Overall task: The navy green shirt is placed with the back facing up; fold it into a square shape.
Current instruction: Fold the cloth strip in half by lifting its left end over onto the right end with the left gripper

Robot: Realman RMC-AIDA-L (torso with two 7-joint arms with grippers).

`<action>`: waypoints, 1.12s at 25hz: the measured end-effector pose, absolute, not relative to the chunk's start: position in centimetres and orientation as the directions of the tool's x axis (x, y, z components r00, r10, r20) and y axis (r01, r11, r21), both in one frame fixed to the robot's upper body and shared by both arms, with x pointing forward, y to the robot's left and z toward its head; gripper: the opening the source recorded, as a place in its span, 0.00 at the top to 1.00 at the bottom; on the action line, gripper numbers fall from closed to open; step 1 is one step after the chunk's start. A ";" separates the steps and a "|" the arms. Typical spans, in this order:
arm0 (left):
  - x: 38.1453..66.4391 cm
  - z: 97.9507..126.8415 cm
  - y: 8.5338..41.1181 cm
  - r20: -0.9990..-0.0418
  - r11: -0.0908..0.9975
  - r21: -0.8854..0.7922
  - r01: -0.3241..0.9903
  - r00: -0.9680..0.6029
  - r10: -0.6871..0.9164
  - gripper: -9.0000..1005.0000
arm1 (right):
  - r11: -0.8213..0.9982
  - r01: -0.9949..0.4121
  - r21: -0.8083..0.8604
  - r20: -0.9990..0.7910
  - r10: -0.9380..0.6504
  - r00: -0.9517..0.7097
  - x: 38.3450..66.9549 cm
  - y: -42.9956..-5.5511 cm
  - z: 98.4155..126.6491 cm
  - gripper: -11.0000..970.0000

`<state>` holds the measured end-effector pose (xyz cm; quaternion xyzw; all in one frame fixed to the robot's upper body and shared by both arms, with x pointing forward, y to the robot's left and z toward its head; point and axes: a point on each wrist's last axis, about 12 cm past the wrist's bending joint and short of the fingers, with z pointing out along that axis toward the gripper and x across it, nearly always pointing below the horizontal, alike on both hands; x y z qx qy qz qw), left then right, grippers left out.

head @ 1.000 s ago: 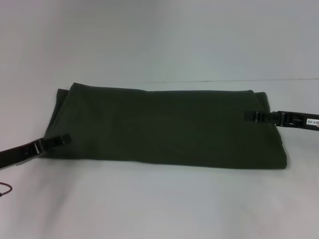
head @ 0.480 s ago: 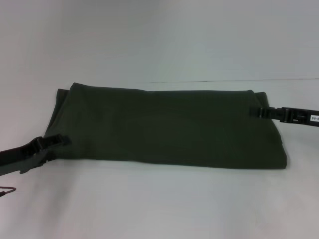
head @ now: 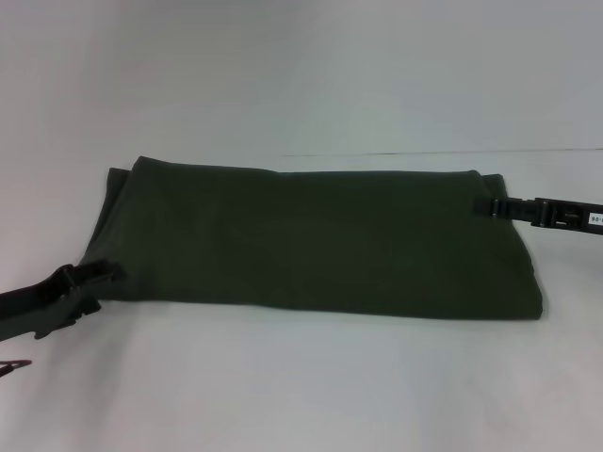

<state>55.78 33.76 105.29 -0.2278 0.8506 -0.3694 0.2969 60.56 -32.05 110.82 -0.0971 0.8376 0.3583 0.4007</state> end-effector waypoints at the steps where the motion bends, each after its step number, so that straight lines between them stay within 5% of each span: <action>1: 55.8 105.2 33.7 -0.336 0.624 -0.762 -0.173 -0.718 -0.610 0.28 | 0.724 -0.449 0.524 -0.740 0.126 -0.661 60.5 -32.1 110.8 0.24; 28: 57.0 105.1 34.0 -0.395 0.669 -0.719 -0.190 -0.680 -0.618 0.28 | 0.724 -0.434 0.536 -0.735 0.147 -0.662 60.4 -32.2 110.7 0.24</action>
